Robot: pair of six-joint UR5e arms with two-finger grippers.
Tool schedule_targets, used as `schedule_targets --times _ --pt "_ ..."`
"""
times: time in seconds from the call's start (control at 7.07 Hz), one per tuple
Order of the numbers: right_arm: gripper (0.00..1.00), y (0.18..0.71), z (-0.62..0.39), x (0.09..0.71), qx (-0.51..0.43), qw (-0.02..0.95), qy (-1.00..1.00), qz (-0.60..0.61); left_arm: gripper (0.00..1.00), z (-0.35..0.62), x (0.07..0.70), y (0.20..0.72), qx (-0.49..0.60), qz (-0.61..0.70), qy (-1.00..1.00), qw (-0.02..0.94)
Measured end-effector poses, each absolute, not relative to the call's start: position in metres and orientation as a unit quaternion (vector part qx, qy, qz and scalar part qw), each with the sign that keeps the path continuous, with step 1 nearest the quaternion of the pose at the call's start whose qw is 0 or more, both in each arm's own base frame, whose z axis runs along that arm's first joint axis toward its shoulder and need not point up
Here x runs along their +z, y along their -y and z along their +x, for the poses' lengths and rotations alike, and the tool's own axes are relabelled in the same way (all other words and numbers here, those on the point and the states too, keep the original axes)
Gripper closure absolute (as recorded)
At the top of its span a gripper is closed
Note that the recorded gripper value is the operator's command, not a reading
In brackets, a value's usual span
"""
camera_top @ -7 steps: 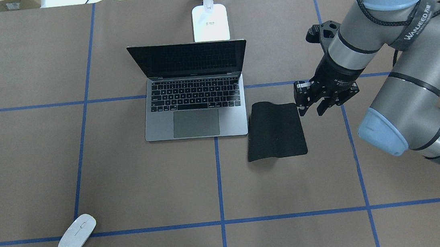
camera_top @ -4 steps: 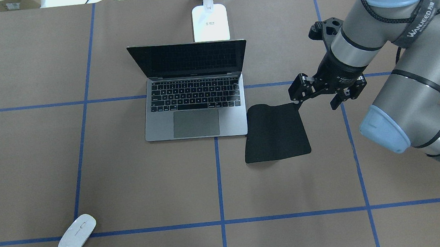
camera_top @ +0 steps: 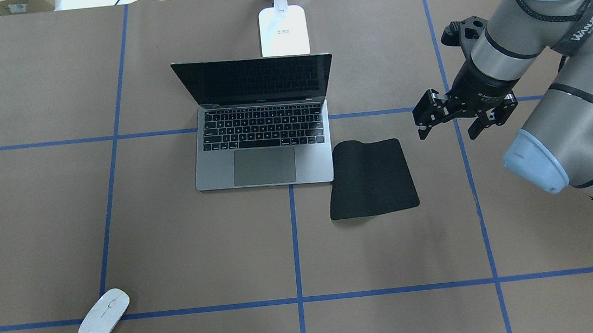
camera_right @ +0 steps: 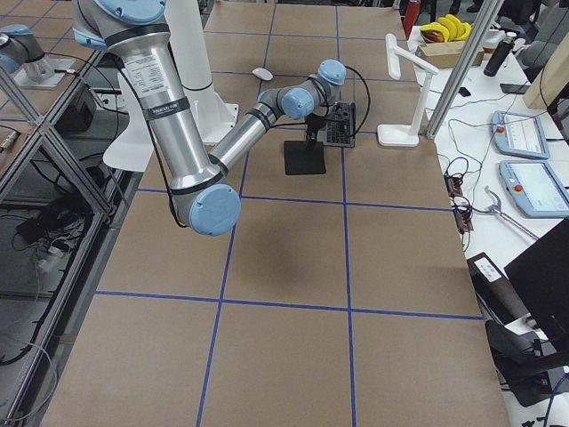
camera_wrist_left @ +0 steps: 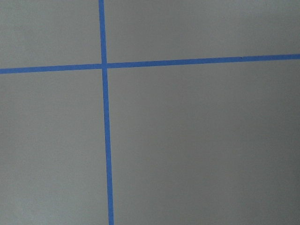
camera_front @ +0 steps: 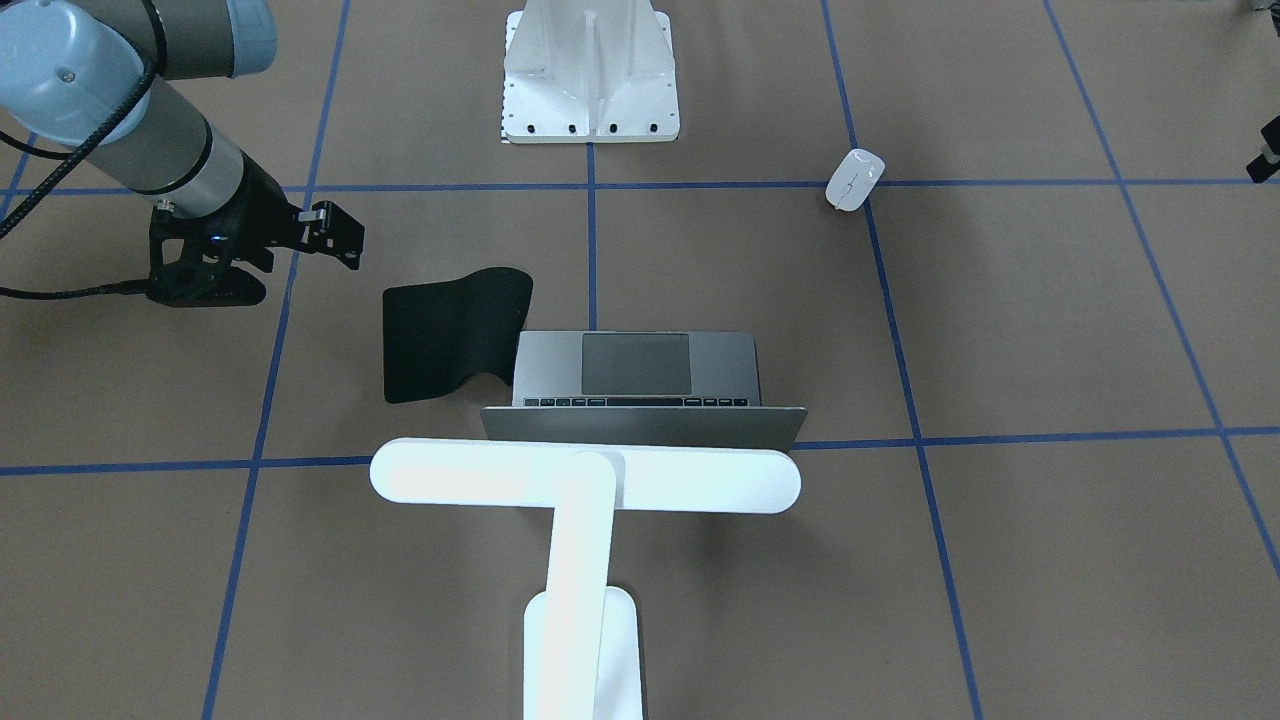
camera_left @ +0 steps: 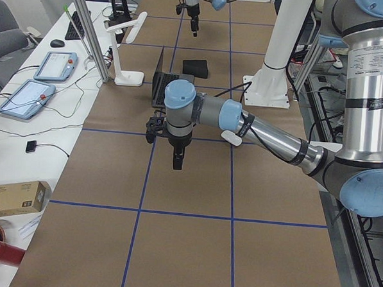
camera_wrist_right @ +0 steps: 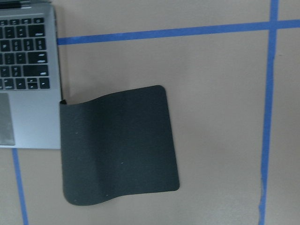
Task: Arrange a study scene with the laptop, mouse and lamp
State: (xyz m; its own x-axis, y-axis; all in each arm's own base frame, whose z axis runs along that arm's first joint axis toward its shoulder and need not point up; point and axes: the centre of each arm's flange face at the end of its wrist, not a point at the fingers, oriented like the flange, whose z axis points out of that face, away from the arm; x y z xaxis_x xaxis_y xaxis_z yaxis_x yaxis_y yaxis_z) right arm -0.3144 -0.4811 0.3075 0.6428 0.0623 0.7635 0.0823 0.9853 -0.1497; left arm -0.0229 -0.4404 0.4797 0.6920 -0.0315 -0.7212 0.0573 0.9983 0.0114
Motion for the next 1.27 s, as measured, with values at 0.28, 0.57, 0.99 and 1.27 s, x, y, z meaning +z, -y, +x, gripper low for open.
schedule_targets --times 0.28,0.57,0.99,1.27 --pt "0.00 0.495 -0.305 0.344 -0.005 0.910 0.405 -0.094 0.00 -0.021 0.457 0.451 -0.067 0.014 -0.397 0.915" --pt "0.00 0.515 -0.289 0.383 -0.016 0.916 0.388 -0.095 0.00 -0.016 0.434 0.459 -0.097 0.015 -0.402 0.910" --pt "0.00 0.536 -0.255 0.414 -0.021 0.920 0.381 -0.087 0.00 0.019 0.405 0.467 -0.122 -0.002 -0.408 0.905" --pt "0.00 0.534 -0.222 0.447 -0.031 0.923 0.374 -0.082 0.00 0.061 0.380 0.464 -0.120 -0.016 -0.412 0.903"
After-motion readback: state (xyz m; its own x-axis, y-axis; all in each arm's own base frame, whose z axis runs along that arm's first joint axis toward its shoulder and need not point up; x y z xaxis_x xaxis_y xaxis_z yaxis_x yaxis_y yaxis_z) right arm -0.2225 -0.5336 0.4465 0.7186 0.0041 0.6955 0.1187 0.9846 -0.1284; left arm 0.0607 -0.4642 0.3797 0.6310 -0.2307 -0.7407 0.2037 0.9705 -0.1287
